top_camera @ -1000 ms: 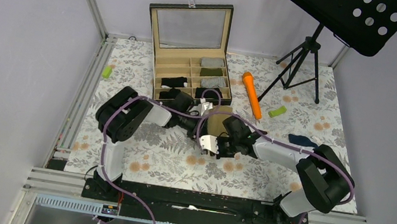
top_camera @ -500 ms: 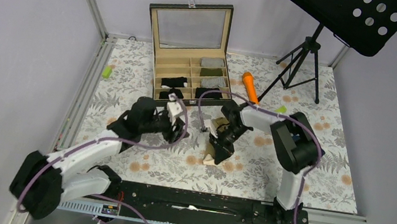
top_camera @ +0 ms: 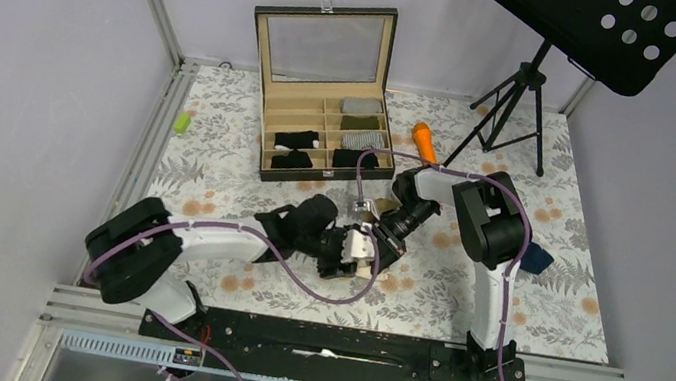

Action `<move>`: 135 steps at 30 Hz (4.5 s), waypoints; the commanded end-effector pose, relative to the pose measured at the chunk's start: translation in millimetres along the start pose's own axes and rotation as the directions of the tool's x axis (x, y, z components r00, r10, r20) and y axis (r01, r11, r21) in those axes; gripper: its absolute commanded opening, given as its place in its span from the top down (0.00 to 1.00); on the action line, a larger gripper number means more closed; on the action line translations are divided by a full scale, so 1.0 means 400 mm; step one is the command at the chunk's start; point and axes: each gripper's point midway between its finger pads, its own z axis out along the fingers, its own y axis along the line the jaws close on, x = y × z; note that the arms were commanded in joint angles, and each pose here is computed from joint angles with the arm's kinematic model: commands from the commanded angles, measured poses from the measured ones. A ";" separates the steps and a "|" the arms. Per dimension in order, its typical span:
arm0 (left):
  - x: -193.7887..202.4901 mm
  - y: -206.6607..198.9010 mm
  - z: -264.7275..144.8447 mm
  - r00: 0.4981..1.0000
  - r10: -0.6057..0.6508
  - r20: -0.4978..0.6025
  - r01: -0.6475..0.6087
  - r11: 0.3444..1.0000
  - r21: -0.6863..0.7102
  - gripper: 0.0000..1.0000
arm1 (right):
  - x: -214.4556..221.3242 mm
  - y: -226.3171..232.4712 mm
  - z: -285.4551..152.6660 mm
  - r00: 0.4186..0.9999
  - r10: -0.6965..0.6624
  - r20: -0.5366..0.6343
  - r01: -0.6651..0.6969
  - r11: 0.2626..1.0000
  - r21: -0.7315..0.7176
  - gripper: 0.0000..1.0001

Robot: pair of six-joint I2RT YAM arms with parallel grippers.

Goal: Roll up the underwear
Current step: Roll the underwear to the center of the board.

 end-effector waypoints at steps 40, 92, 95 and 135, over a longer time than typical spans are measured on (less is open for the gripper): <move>-0.085 -0.043 0.127 0.976 -0.220 0.009 0.214 0.957 0.197 1.00 | -0.080 0.029 -0.129 0.988 0.077 0.137 -0.082 0.996 0.035 0.54; 0.090 0.021 0.203 0.577 -0.748 -0.329 0.817 0.521 0.249 1.00 | 0.070 0.109 -0.194 0.829 -0.559 0.008 0.356 0.539 0.763 0.45; 0.106 0.018 0.208 0.571 -0.747 -0.340 0.821 0.516 0.244 1.00 | -0.007 0.104 -0.150 0.767 -0.638 -0.068 0.466 0.482 0.742 0.41; 0.024 0.230 -0.058 0.754 -0.655 -0.053 0.657 0.754 0.028 0.58 | 0.086 0.071 0.051 0.805 -0.543 -0.239 0.593 0.713 0.374 0.98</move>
